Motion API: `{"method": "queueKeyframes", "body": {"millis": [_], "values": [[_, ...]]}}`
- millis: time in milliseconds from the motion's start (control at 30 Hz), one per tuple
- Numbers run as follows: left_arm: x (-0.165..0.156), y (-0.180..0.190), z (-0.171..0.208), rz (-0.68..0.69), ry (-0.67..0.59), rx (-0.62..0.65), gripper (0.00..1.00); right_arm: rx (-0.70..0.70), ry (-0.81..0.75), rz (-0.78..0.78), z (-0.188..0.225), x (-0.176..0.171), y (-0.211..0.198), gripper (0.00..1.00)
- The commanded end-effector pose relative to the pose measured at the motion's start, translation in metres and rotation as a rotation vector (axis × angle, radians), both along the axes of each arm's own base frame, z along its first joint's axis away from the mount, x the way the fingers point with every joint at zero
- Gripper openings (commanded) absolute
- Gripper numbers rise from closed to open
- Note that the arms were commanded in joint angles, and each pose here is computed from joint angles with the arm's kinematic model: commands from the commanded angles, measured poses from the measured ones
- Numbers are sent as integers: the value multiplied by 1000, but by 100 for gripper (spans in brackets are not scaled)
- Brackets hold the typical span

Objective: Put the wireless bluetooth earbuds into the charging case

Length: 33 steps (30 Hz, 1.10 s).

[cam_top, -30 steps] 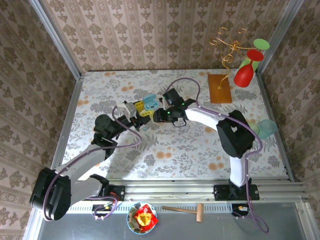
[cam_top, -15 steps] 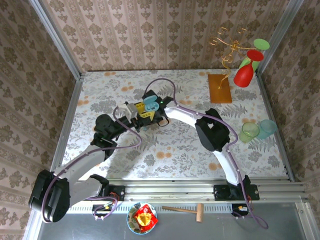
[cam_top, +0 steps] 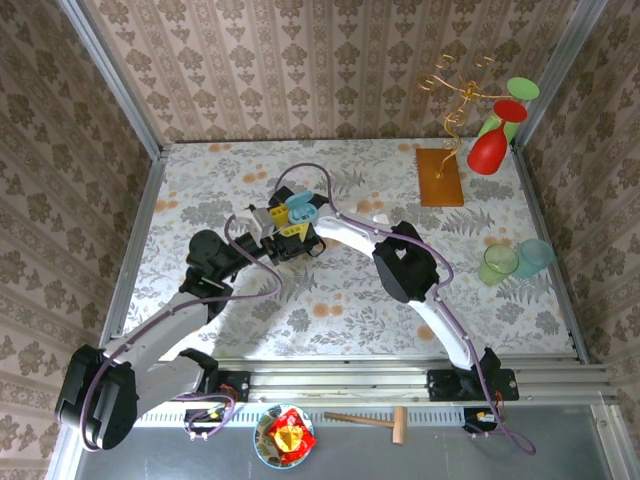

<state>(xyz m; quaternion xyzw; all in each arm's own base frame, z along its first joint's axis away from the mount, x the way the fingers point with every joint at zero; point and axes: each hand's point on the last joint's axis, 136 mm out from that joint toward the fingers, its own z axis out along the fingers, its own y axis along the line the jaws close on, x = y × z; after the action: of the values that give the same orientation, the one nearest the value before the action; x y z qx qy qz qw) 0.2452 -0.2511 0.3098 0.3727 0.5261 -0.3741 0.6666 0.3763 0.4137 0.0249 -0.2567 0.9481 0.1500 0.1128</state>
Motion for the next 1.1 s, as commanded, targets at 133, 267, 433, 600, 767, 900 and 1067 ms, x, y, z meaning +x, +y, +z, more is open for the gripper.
{"method": "queueKeyframes", "body": {"millis": [133, 267, 433, 600, 767, 900, 1067], "values": [[-3, 2, 14, 8, -50, -7, 29, -117, 12, 37, -12, -12, -15, 27], [-3, 2, 14, 9, -48, -7, 29, -121, -1, 38, -7, -12, -18, 25], [-3, 2, 16, 8, -54, -11, 29, -115, -37, 27, 7, -11, -26, 24], [-5, 2, 20, 6, -61, -18, 29, -72, -34, 1, 19, -20, -46, 22], [-6, 3, 25, 2, -67, -28, 29, -91, -4, -40, 14, -41, -85, 22], [-6, 2, 27, -4, -66, -30, 29, -136, 26, -68, 6, -61, -121, 23], [-4, -1, 29, -11, -70, -28, 29, -171, 41, -82, -3, -80, -146, 24]]}}
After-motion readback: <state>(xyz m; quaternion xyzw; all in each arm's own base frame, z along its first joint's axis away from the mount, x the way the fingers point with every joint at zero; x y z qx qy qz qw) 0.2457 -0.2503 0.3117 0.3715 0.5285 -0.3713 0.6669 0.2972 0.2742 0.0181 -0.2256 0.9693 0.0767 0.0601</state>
